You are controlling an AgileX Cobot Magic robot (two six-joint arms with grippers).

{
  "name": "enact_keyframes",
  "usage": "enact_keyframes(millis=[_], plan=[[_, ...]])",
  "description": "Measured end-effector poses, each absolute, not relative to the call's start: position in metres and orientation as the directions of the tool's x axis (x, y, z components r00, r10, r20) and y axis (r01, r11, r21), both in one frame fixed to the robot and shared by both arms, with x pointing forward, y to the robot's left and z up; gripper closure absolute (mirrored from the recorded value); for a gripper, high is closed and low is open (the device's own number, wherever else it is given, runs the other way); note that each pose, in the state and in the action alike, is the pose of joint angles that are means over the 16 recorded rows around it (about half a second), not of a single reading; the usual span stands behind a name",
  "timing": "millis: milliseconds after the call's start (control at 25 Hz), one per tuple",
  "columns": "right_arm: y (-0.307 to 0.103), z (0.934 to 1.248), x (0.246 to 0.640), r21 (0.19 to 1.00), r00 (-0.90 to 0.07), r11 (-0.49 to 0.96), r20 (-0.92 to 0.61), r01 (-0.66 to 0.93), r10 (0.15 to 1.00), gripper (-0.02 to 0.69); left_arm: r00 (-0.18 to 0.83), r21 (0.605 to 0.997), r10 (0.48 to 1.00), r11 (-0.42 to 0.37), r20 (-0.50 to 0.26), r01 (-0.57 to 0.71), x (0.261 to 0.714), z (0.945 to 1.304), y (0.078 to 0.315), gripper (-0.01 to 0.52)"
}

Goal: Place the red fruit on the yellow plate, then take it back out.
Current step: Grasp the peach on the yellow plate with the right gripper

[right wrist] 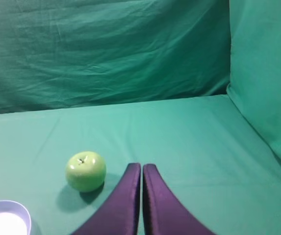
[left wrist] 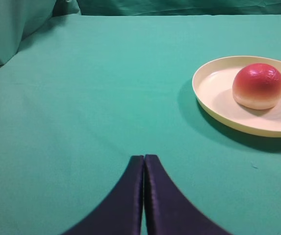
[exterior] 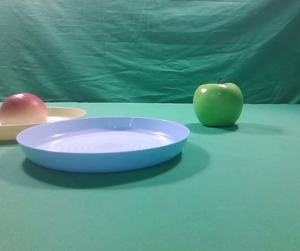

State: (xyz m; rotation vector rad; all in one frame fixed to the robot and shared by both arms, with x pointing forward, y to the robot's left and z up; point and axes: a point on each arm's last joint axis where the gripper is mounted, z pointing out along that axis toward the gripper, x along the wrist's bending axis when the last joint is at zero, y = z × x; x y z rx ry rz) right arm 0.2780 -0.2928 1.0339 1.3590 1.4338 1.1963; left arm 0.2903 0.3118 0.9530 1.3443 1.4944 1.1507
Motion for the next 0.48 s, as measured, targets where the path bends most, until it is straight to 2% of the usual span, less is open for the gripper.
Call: enact_keyframes(millis=[240,480], plan=[[-0.293,0.988,0.284,0.967,-0.089,-0.028,0.052,0.251,0.995,0.665,-0.113,0.964,0.994,0.02,0.01,0.263,0.29,0.953,0.312,0.514],[-0.292,0.959,0.289,0.959,-0.083,-0.031,0.056,0.283,0.995,0.665,-0.113,0.964,0.994,0.02,0.01,0.263,0.29,0.953,0.312,0.514]])
